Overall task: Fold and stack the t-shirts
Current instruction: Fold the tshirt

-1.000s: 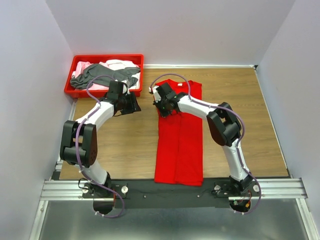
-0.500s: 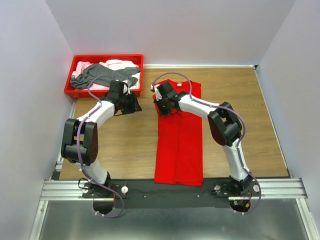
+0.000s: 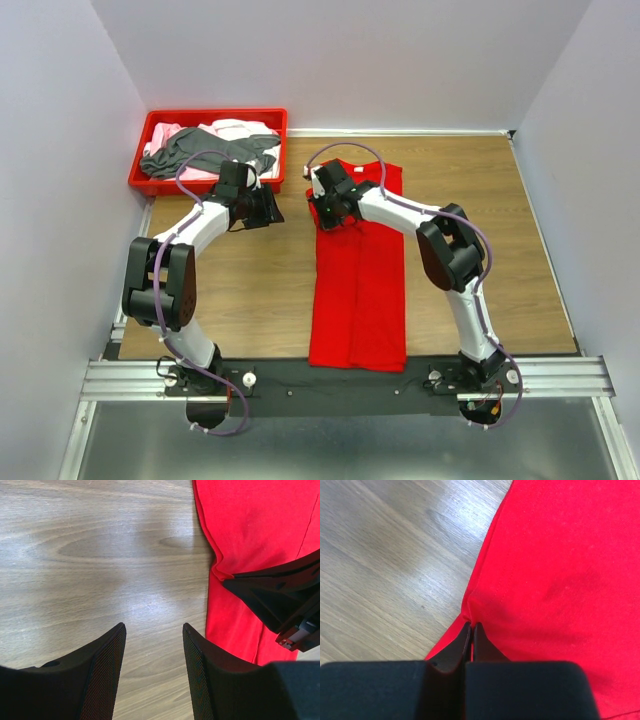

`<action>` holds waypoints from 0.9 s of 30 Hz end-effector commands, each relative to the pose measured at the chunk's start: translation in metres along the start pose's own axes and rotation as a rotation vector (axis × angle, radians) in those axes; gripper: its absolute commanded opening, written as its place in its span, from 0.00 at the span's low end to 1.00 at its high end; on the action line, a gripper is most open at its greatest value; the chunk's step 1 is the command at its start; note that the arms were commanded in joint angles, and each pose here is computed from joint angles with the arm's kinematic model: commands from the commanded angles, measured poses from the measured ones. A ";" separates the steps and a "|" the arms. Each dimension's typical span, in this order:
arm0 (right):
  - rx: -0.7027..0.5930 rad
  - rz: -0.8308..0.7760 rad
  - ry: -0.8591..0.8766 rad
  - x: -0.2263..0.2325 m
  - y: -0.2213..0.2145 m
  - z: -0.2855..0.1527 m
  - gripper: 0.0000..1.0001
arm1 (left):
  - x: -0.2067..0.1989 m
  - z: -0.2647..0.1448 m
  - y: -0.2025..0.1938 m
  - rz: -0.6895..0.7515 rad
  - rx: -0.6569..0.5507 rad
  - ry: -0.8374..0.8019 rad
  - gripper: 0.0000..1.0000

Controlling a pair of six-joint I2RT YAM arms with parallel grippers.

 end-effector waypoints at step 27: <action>-0.094 0.426 0.084 -0.073 0.022 -0.034 0.01 | -0.020 0.010 0.002 0.018 0.005 -0.052 0.57</action>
Point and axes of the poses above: each gripper's point midway between its finger pads, its own z axis out along the fingers, its own x axis along the line the jaws close on, y = z × x, the point moved 2 cm from there along -z, back along the fingers, and after that the axes turned 15 degrees about z, right-handed, at the moved point
